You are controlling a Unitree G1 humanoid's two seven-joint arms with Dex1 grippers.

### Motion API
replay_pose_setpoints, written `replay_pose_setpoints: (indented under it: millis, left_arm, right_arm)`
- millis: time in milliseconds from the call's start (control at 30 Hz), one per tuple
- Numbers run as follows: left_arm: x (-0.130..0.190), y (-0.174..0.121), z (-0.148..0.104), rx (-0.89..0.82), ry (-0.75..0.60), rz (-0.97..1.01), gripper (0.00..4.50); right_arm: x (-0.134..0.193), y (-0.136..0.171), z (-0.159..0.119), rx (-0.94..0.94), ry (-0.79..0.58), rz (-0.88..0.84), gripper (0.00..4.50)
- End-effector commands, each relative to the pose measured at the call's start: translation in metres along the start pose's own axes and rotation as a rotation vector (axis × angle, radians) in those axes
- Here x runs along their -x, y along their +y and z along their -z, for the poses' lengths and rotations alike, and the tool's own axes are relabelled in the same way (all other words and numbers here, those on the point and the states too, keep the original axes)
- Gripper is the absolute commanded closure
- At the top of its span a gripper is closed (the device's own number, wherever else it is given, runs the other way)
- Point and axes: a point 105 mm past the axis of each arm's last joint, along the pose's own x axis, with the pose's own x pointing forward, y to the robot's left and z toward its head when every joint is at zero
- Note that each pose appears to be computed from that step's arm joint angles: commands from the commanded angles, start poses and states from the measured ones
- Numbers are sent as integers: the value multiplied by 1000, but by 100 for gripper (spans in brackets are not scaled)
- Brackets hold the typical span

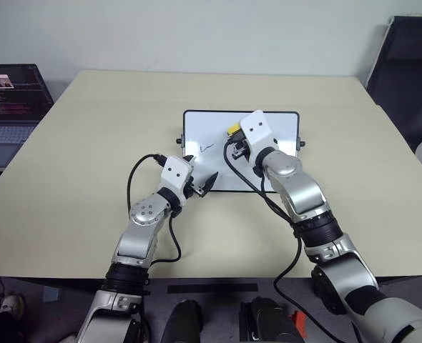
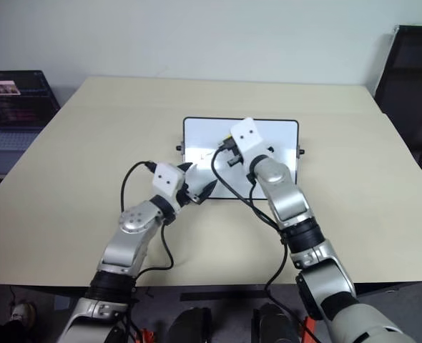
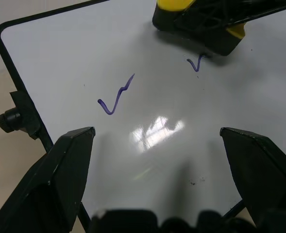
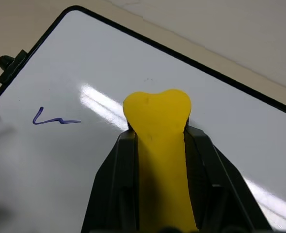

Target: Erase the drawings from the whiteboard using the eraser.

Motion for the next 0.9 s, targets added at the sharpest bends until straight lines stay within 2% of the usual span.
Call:
replay_pose_setpoints:
  millis: [33,500,900]
  left_arm:
    - [-1,6,-21,-35,-64,-14,0]
    - [-3,12,-26,-55,-70,-20,0]
    - [2,19,-24,-63,-59,-39,0]
  right_arm:
    - [-1,-9,-13,73,-41,40,357]
    - [19,5,37,108,117,-25,357]
    - [38,13,60,104,183,-60,357]
